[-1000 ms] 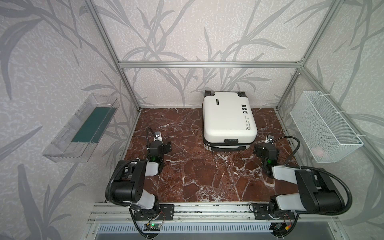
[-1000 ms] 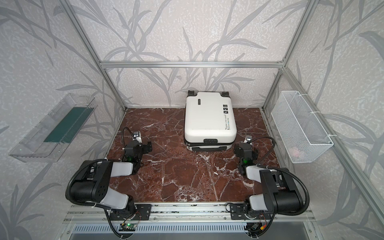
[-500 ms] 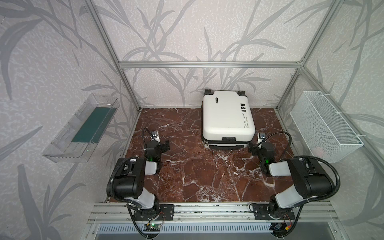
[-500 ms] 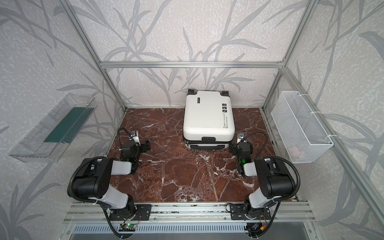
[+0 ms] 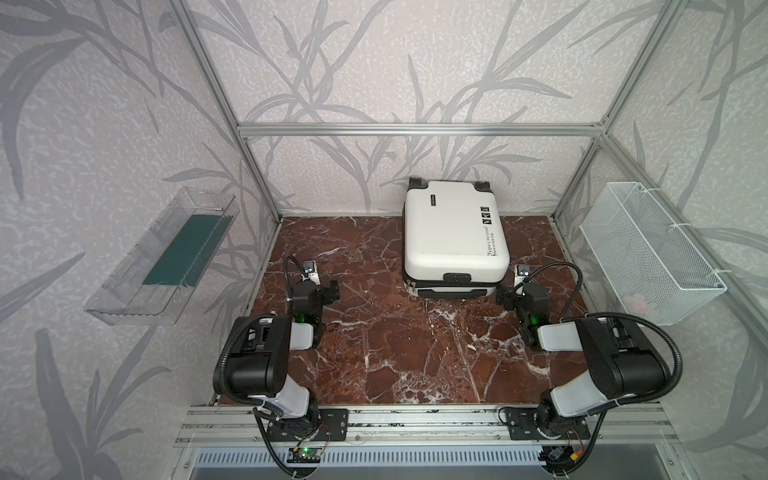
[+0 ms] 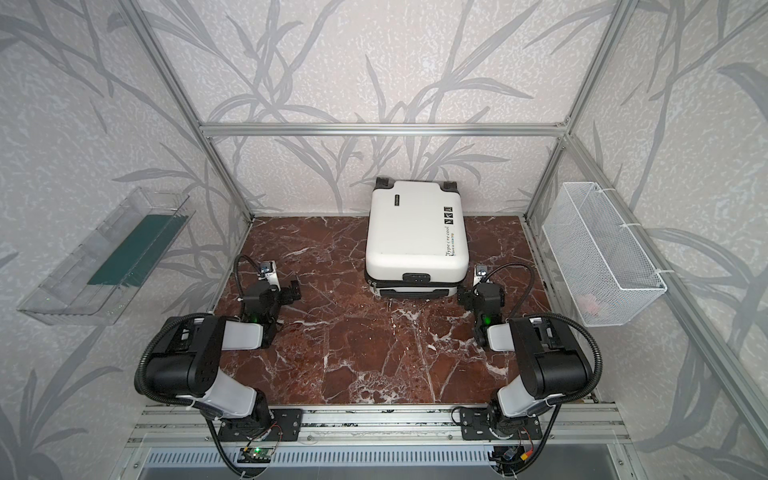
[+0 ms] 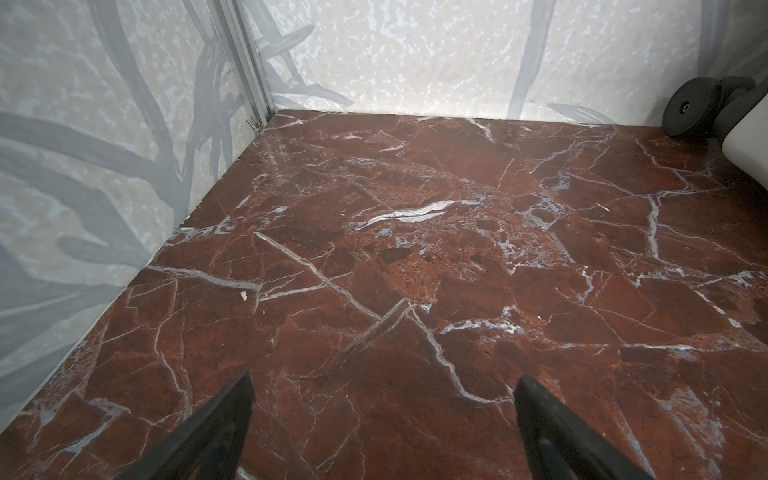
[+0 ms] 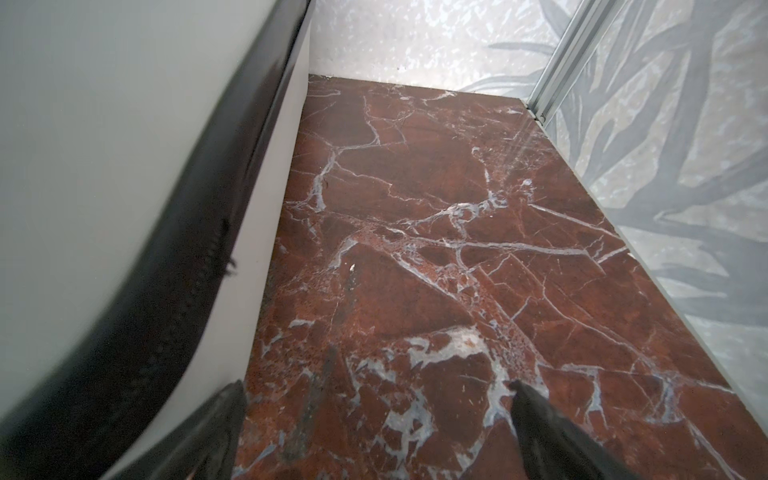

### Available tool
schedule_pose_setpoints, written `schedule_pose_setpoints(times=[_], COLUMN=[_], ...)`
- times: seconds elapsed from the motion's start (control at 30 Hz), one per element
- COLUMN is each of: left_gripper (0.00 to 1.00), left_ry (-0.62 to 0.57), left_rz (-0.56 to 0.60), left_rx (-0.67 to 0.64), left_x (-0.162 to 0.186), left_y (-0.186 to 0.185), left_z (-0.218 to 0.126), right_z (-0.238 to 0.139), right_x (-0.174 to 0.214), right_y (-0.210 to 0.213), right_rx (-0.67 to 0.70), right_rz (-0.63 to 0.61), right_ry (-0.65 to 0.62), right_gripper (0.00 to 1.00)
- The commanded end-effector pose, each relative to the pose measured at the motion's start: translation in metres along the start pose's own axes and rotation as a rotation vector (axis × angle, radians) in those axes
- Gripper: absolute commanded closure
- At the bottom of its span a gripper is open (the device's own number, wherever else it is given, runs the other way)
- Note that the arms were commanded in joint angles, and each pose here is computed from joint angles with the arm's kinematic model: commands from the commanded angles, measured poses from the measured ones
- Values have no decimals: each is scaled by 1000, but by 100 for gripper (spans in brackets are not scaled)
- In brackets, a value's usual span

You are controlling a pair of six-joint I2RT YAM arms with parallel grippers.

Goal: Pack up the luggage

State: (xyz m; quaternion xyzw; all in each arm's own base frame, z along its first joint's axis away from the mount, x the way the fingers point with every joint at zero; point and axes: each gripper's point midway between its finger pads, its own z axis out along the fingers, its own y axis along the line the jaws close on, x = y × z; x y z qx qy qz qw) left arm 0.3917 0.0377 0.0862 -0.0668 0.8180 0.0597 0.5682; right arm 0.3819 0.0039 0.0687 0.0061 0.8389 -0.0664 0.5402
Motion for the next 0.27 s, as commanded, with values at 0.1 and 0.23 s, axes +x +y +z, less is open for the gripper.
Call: schedule_pose_setpoints(times=[0.1, 0.23], left_gripper=[1, 1], left_ry=[-25, -32], left_rz=[-10, -7], left_rx=[9, 4], left_x=[-9, -9], left_y=[-1, -1], left_z=[2, 1], right_z=[0, 0], right_x=[-26, -26], right_y=[5, 5], right_rx=[-19, -19], right_rz=[12, 12], right_ry=[-73, -73], right_gripper=[1, 1])
